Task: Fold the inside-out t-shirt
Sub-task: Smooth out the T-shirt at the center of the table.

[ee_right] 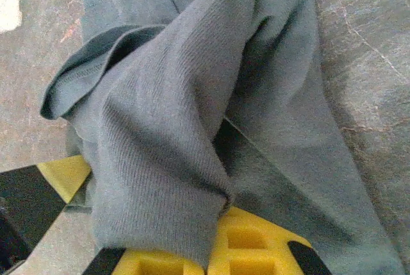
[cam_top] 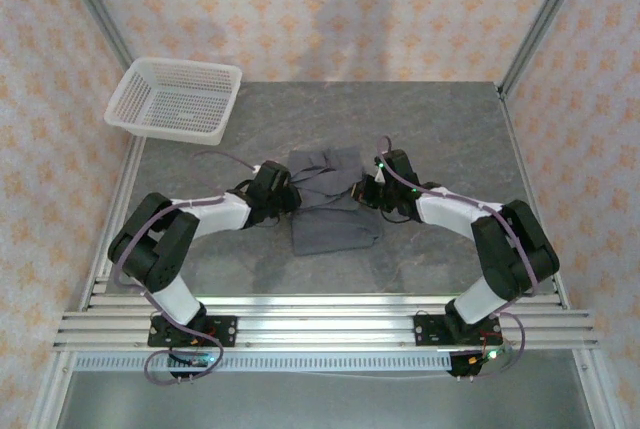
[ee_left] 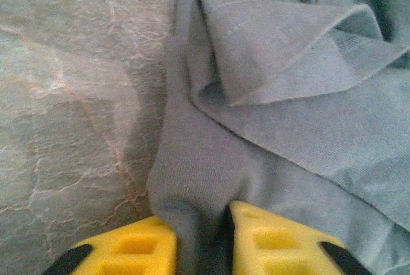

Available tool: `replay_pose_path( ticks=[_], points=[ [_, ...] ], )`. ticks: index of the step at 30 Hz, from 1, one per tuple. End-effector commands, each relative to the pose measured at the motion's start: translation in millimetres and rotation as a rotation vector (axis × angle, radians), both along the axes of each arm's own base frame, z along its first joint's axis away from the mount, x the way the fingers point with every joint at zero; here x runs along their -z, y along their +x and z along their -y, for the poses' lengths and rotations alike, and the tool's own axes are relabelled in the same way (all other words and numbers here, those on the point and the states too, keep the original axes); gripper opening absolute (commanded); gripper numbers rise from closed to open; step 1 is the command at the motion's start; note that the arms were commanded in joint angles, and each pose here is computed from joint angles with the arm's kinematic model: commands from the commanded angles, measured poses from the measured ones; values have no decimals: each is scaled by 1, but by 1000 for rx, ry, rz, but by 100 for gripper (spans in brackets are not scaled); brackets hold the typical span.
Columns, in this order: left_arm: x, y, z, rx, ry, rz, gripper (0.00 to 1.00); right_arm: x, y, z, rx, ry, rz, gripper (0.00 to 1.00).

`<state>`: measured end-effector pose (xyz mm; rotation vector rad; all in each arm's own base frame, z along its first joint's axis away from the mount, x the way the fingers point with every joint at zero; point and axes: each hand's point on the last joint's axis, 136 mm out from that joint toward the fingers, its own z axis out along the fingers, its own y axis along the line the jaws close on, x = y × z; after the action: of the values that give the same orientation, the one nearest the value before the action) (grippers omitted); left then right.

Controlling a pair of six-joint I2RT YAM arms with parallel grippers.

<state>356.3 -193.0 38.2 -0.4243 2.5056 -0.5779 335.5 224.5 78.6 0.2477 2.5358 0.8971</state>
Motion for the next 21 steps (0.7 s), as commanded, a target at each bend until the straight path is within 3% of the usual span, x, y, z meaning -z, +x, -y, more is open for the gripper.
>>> replay_pose_path(
  ticks=[1,7,15,19,21],
  points=[
    [-37,23,19,-1,-104,70,12,-21,22,-2,56,28,49,1],
    [-64,57,18,-65,-187,90,10,-22,69,9,182,86,20,0],
    [-68,118,4,-120,-207,104,33,-18,141,25,238,103,5,8],
    [-74,130,2,-108,-186,123,40,-12,159,35,255,109,-15,9],
    [-84,139,8,-84,-194,142,44,-6,166,41,275,105,-34,14]
  ],
)
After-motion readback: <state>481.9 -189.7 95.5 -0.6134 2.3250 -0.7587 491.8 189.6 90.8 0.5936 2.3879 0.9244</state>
